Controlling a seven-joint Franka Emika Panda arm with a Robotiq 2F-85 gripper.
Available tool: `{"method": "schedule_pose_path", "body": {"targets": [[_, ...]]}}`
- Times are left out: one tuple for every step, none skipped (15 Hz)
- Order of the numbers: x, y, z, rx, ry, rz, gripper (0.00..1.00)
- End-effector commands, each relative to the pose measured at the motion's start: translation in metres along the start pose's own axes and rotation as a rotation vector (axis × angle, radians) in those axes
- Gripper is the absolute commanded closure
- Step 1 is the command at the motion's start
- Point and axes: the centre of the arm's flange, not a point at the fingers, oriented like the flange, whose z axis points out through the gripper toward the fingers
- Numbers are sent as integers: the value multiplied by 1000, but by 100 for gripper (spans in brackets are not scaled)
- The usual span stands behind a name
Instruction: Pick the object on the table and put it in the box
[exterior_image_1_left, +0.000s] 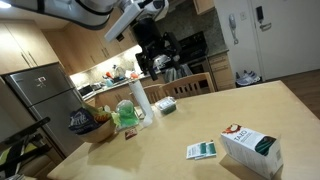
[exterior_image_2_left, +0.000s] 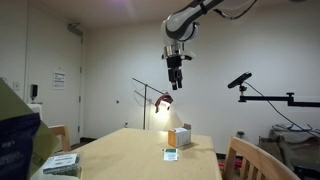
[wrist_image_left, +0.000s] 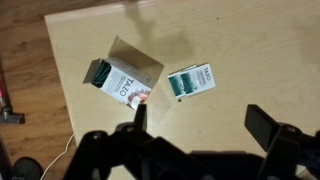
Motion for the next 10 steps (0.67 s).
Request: {"method": "schedule_pose_path", "body": {"targets": [[7,1,-3,-130,89,-64,0],[10,0,-5,-153,123,-50,0],[13,0,-6,-156,152,-45,0],[16,0,-7,-156,171,-38,0],[18,0,-8,-148,189,-45,0],[20,2,-8,-137,156,-57,0],[20,2,-8,-138,159,-58,0],[21,2,-7,-138,158,-59,0],[21,2,-6,-137,157,-59,0],[21,2,-6,-137,157,-59,0]]}}
